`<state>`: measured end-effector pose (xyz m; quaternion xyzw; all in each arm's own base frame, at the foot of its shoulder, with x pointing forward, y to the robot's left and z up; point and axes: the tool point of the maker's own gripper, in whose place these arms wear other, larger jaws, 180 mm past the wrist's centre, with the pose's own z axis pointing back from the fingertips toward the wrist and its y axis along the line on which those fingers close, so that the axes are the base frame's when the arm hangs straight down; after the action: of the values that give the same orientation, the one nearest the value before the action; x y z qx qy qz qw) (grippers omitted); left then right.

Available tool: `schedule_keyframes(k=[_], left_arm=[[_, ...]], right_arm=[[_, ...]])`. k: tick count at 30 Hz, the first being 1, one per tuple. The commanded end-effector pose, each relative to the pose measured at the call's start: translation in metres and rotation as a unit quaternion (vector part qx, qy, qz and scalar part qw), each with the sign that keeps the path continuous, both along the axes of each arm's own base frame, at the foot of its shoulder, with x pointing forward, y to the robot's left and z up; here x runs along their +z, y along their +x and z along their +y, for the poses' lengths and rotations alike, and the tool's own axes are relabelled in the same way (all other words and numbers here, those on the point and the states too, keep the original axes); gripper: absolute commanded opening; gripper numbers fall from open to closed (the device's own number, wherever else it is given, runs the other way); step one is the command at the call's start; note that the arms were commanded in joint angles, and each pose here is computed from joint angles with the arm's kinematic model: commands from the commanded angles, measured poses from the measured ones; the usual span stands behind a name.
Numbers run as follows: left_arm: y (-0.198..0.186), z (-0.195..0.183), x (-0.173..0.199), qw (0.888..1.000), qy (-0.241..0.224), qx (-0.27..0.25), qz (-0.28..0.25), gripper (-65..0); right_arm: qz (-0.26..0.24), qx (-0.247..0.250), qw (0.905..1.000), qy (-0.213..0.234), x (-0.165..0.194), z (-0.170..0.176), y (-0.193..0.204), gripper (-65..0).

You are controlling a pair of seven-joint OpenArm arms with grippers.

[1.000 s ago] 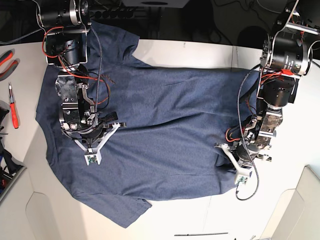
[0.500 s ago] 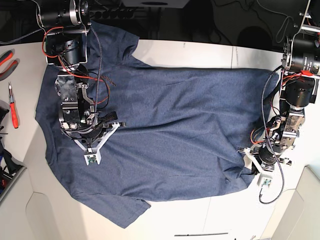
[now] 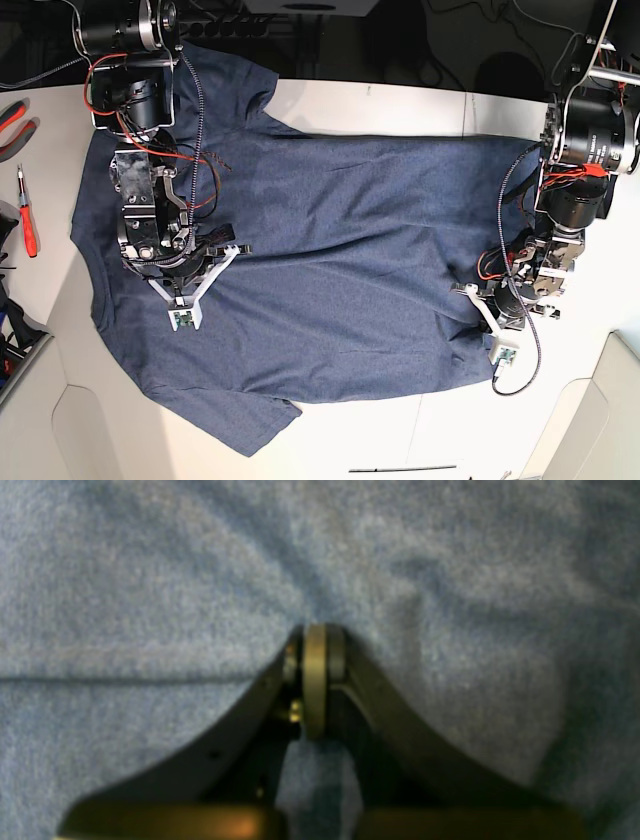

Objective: Layout the t-shirt on the table in an organized manner, then fold the t-shirt properly
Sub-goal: 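Pull the hem corner with the left gripper away from the right gripper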

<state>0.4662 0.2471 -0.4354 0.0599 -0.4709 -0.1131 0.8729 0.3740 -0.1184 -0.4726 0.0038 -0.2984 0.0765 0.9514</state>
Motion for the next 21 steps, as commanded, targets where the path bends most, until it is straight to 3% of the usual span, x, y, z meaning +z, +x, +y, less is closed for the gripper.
schedule_keyframes(k=[1,4,8,12,16,21], left_arm=[[0.019,-0.004,0.024,0.999,-0.009,-0.012,-0.035,-65.0],[0.019,-0.032,0.026,0.996,-0.049,-0.057,-0.047,-65.0],[0.024,-0.054,0.033,0.992,-0.07,-0.075,-0.067,-65.0],[0.028,-0.067,0.039,0.99,-0.078,-0.085,-0.076,-65.0],[0.028,-0.069,0.038,0.99,-0.079,-0.086,-0.076,-57.1],[0.015,-0.072,0.022,0.991,-0.069,-0.099,-0.056,-55.9]], right_arm=[[0.025,-0.005,0.9996,-0.01,-0.004,-0.006,-0.006,-65.0],[0.025,-0.004,0.9997,-0.004,-0.004,-0.004,-0.006,-65.0],[0.025,-0.003,0.9997,-0.004,-0.004,-0.005,-0.006,-65.0],[0.025,-0.003,0.9997,-0.004,-0.004,-0.004,-0.006,-65.0],[0.025,-0.003,0.9997,-0.004,-0.004,-0.005,-0.006,-65.0],[0.025,-0.003,0.9997,-0.004,-0.004,-0.004,-0.006,-65.0]])
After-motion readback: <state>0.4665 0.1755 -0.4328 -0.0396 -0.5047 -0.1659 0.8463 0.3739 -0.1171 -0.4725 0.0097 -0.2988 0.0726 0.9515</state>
